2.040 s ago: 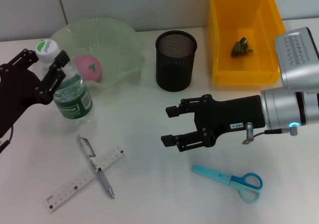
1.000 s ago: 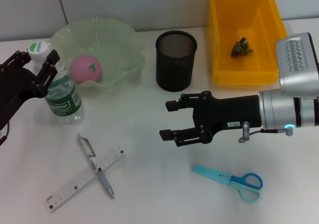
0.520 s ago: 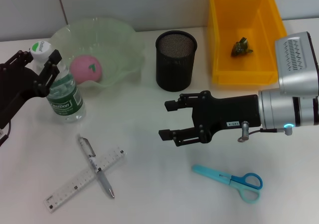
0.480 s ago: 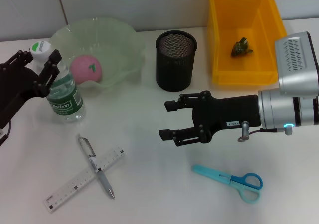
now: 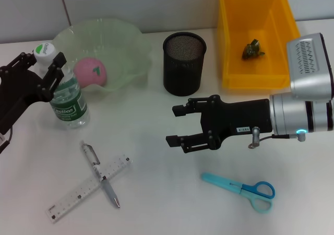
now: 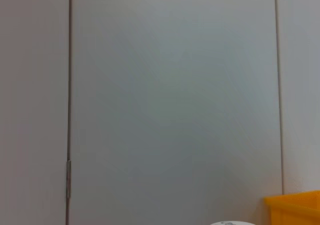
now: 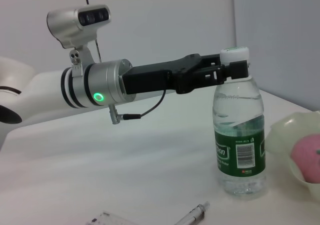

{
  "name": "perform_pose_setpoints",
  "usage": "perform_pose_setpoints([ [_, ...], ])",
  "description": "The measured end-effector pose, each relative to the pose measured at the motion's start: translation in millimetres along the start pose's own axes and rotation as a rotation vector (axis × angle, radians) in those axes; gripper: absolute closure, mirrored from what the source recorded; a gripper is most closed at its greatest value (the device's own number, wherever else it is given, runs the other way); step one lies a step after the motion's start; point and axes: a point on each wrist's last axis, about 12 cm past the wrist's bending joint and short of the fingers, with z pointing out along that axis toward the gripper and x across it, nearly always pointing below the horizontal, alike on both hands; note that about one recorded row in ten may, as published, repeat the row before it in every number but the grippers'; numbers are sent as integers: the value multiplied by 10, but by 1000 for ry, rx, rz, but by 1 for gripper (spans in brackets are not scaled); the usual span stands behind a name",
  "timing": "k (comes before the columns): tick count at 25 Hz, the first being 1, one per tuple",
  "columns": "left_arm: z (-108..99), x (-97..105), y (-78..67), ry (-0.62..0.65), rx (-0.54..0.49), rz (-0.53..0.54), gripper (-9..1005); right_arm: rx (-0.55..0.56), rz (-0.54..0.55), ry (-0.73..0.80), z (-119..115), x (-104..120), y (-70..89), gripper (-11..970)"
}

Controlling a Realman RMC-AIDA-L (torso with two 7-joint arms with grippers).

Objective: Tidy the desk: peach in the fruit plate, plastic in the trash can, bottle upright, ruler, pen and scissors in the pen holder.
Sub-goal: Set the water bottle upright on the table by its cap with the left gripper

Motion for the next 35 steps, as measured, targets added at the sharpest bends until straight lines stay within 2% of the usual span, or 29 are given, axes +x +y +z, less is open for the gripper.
perform_pose_setpoints([
  [19, 1, 4, -5, 3, 4, 2, 561, -6, 5, -5, 32, -13, 0, 190],
  [35, -7, 3, -14, 0, 10, 13, 476, -6, 2, -6, 32, -23, -6, 190],
])
